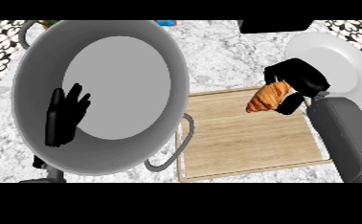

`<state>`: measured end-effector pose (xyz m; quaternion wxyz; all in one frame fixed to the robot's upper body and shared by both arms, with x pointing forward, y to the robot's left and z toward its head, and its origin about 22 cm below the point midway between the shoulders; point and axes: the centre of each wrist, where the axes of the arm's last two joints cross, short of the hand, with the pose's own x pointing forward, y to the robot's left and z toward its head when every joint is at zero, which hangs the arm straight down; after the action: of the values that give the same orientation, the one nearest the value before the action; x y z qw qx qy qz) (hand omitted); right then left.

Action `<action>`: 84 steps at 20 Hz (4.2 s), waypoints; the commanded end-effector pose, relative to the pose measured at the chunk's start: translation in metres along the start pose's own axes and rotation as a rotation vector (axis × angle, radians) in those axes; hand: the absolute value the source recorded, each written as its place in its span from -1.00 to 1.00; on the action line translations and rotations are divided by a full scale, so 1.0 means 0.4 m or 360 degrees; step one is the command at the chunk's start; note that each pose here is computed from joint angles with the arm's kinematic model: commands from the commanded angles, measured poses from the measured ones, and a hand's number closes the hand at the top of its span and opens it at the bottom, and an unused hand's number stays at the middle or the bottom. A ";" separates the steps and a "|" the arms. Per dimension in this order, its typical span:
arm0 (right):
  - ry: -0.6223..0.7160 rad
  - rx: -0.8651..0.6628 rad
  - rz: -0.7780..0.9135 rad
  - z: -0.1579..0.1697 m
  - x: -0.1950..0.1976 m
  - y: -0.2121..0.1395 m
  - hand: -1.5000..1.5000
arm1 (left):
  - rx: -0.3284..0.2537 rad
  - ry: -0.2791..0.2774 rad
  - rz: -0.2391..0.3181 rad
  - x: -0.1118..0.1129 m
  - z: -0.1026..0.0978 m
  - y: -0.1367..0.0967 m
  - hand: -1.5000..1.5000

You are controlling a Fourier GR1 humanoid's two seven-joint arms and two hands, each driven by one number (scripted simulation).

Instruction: Pick the croissant from the tray and place it in the plate

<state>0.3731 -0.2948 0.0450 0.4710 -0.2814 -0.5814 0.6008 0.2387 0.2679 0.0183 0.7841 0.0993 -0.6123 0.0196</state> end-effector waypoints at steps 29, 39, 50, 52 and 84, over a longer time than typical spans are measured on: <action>0.1170 -0.0924 -0.0316 0.250 -0.344 -0.187 1.00 | -0.0065 0.0024 -0.0131 -0.035 -0.011 -0.079 0.00; 0.1260 -0.0351 -0.0546 0.270 -0.378 -0.103 1.00 | -0.0148 -0.0002 -0.0111 -0.010 -0.016 -0.083 0.00; 0.0731 -0.0619 -0.0891 0.338 -0.416 -0.142 -1.00 | -0.0099 0.0004 -0.0100 -0.034 0.008 -0.045 0.00; 0.0628 -0.0853 -0.1090 0.307 -0.401 -0.116 -1.00 | -0.0068 0.0021 -0.0107 -0.016 0.003 -0.046 0.00; 0.0551 -0.1080 -0.1470 0.506 -0.456 -0.014 -1.00 | -0.0100 0.0042 -0.0104 0.016 -0.040 -0.023 0.00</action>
<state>0.2837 -0.5358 0.0498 0.6539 -0.2188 -0.7222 0.0550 0.2401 0.2537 0.0159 0.7958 0.0559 -0.6012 -0.0468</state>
